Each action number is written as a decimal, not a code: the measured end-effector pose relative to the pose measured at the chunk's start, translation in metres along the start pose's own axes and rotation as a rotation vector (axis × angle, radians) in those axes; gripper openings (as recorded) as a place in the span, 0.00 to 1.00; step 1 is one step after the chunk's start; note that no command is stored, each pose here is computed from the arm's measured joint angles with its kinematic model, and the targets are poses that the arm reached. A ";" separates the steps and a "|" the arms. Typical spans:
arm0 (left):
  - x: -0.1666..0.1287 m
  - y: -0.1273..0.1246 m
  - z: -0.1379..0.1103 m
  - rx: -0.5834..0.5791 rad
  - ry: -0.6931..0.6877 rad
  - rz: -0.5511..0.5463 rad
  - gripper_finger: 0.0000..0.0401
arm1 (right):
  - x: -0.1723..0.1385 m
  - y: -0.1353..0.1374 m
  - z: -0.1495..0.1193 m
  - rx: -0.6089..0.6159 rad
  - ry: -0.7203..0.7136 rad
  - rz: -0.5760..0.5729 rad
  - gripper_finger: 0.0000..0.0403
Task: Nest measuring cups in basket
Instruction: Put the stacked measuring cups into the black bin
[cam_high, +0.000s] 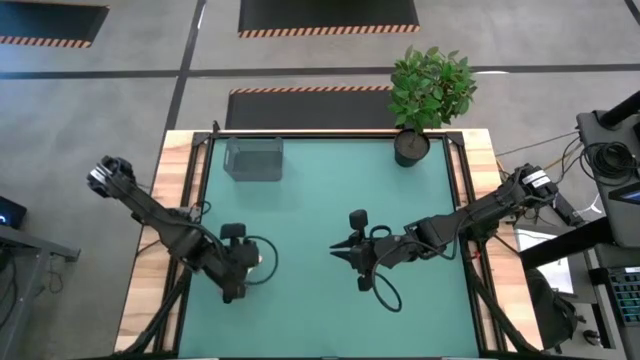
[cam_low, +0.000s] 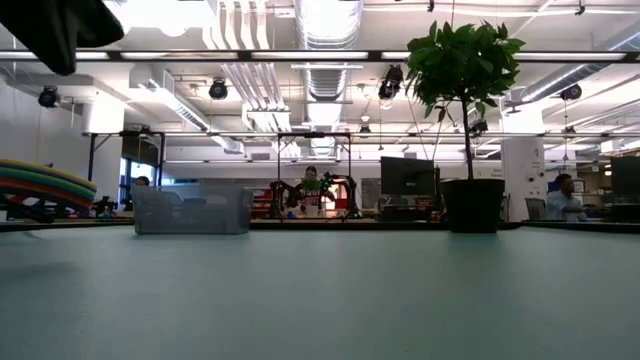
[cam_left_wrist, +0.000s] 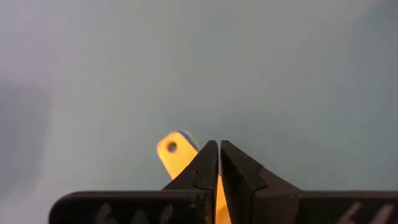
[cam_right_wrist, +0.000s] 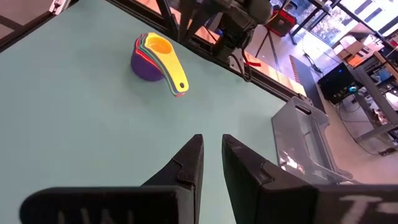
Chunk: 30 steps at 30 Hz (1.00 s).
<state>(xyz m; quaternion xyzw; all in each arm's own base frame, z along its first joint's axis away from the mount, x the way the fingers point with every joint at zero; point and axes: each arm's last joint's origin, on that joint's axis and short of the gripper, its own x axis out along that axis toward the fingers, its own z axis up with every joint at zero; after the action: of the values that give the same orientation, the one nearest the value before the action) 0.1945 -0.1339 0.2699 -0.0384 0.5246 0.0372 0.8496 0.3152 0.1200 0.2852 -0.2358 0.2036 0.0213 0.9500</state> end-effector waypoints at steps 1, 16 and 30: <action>-0.001 0.001 -0.001 -0.024 0.009 -0.018 0.00 | 0.000 0.000 0.000 0.000 0.000 0.000 0.12; 0.009 -0.054 -0.019 -0.245 0.300 -0.311 0.40 | 0.000 0.001 -0.003 -0.046 0.026 0.009 0.12; 0.029 -0.098 -0.032 -0.145 0.401 -0.084 0.64 | -0.003 -0.001 -0.001 -0.079 0.013 0.005 0.12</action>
<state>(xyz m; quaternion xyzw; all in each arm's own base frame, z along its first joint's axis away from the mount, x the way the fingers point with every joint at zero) 0.1896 -0.2337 0.2324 -0.1278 0.6771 0.0310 0.7241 0.3125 0.1189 0.2864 -0.2729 0.2094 0.0301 0.9385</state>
